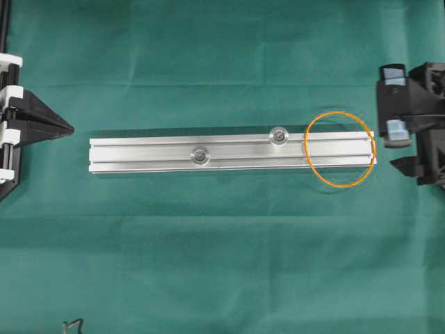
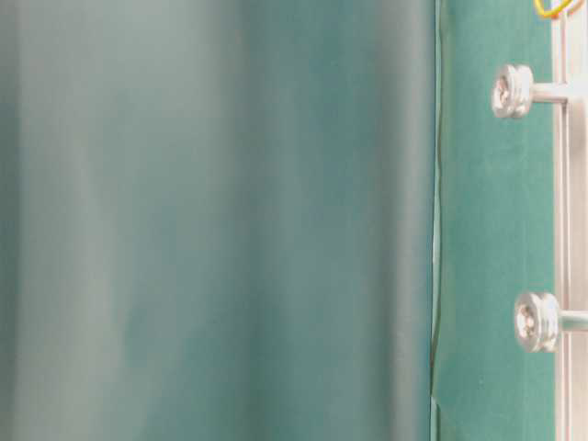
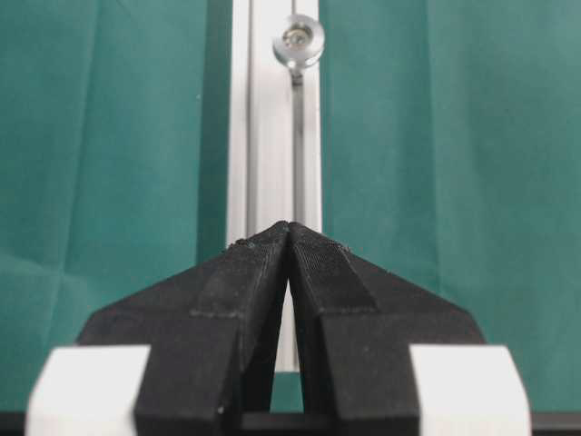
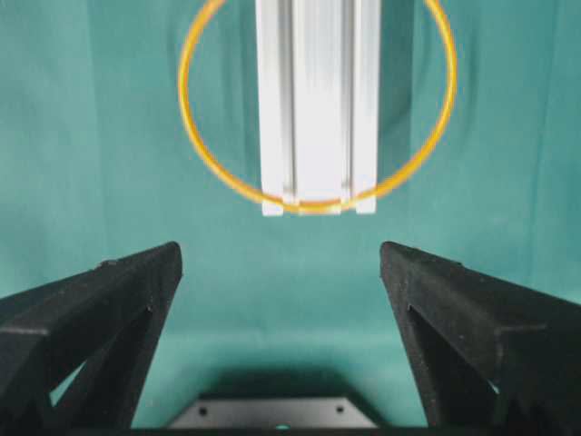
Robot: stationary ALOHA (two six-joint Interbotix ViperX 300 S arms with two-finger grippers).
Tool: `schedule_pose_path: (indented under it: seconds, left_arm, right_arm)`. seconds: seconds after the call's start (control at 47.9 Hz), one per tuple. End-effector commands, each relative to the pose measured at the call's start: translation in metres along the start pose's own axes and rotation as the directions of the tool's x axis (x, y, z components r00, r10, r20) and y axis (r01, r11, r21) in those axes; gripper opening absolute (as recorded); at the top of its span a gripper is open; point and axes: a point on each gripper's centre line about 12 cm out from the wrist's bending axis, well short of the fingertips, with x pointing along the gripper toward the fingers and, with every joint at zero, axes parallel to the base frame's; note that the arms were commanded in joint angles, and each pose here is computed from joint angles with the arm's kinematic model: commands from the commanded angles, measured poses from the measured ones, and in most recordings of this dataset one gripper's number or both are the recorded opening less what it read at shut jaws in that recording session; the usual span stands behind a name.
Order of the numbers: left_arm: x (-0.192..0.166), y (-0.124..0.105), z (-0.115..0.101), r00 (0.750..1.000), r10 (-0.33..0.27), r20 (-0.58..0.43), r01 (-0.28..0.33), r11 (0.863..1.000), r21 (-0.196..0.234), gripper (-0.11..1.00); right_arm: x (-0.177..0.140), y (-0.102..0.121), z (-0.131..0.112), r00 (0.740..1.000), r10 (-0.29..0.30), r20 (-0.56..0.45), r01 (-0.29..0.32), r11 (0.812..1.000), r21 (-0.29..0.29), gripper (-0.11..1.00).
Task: Hook the rubber onto the shaft.
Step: 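Open the right gripper and lower it over the band's near edge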
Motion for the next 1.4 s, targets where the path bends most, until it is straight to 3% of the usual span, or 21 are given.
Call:
schedule_pose_path:
  seconds: [0.0,0.334,1.378]
  left_arm:
    - [-0.004,0.0,0.012,0.999,0.0,0.034,0.0,1.0,0.005,0.02]
    - [-0.004,0.0,0.012,0.999,0.0,0.034,0.0,1.0,0.003,0.02]
    - [-0.004,-0.001,0.012,0.999,-0.001,0.034,0.001,1.0,0.004,0.02]
  right_arm:
    - [-0.005,0.002,0.015,0.999,0.007,0.042,-0.007,1.0,0.0,1.0]
    - [0.004,0.006,0.038,0.999,0.008,0.042,-0.007,1.0,-0.008,1.0]
    - [0.007,0.007,0.036,0.999,0.009,0.039,-0.009,1.0,-0.008,1.0]
